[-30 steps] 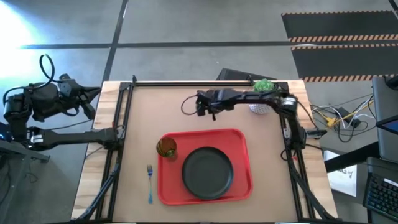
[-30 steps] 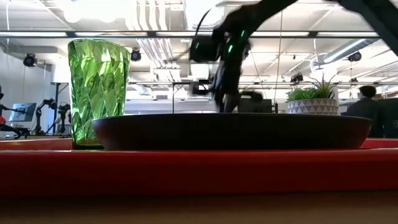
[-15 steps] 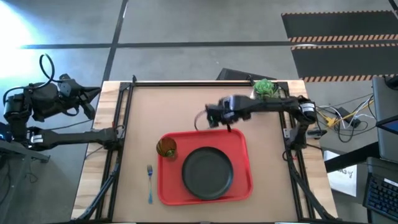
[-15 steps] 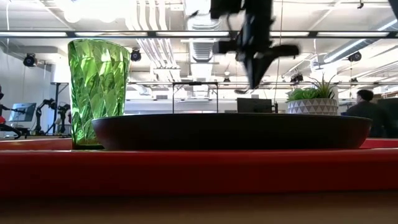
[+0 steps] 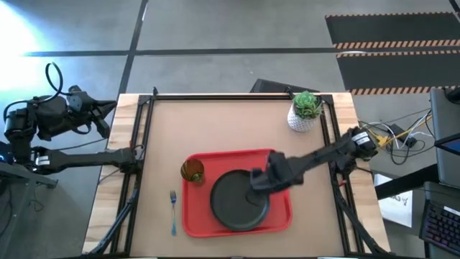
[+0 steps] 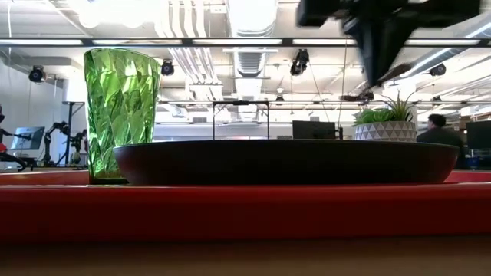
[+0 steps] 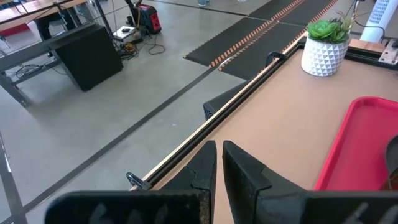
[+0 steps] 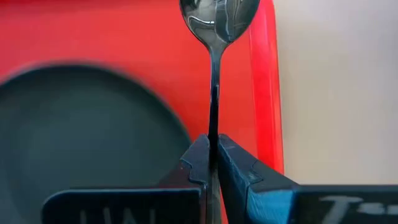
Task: Pick and place plate/cup/fork/spoon on tray
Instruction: Put the black spoon to the right side of the black plate on the red serving tray
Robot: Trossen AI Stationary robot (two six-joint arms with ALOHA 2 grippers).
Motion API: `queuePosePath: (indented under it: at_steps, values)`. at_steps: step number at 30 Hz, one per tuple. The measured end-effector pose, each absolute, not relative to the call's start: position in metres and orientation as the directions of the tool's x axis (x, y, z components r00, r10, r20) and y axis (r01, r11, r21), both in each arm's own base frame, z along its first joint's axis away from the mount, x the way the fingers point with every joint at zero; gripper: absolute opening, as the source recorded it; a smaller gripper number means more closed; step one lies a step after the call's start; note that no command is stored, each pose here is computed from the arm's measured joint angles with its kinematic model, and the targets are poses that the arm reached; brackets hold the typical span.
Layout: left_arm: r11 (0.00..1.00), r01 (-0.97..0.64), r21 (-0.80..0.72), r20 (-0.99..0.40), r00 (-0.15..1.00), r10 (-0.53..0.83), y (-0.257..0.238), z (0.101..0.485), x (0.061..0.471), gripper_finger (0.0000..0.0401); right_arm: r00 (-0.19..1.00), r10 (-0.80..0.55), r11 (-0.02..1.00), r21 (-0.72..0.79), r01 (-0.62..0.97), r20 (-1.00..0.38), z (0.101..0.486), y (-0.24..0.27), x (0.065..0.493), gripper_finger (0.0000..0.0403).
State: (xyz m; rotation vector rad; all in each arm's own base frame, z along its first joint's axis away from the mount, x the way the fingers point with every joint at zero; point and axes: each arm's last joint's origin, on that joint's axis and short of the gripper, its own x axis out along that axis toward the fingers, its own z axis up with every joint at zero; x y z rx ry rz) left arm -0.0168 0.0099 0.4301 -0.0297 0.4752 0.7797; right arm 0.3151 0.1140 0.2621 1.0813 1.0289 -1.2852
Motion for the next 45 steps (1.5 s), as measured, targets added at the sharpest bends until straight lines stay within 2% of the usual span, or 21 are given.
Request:
queuePosePath:
  at_steps: [7,11,21,24,28,45]
  values:
    - [0.718,-0.68,0.153,-0.423,0.611,0.669,0.01,0.43,-0.017,0.0011,0.033,-0.191,-0.126,0.057,0.99,-0.981,0.255,0.159,0.292,0.0009]
    - [0.718,-0.679,0.153,-0.423,0.611,0.669,0.01,0.43,-0.017,0.0011,0.044,-0.185,-0.153,0.073,0.985,-0.982,0.244,0.172,0.285,0.0009]
    - [0.717,-0.68,0.153,-0.423,0.611,0.669,0.01,0.43,-0.017,0.0011,0.101,-0.125,-0.104,0.114,0.988,-0.987,0.197,0.174,0.283,0.0009]
    - [0.717,-0.68,0.151,-0.423,0.611,0.669,0.01,0.43,-0.017,0.0011,0.054,-0.072,-0.07,0.06,0.996,-0.996,0.193,0.175,0.28,0.0009]
    - [0.716,-0.682,0.148,-0.423,0.611,0.669,0.01,0.43,-0.017,0.0011,0.058,-0.047,-0.033,0.059,0.998,-0.997,0.195,0.177,0.279,0.0008]
    - [0.717,-0.682,0.148,-0.423,0.611,0.669,0.01,0.43,-0.017,0.0011,0.033,-0.064,0.019,0.032,0.999,-0.997,0.178,0.18,0.283,0.0008]
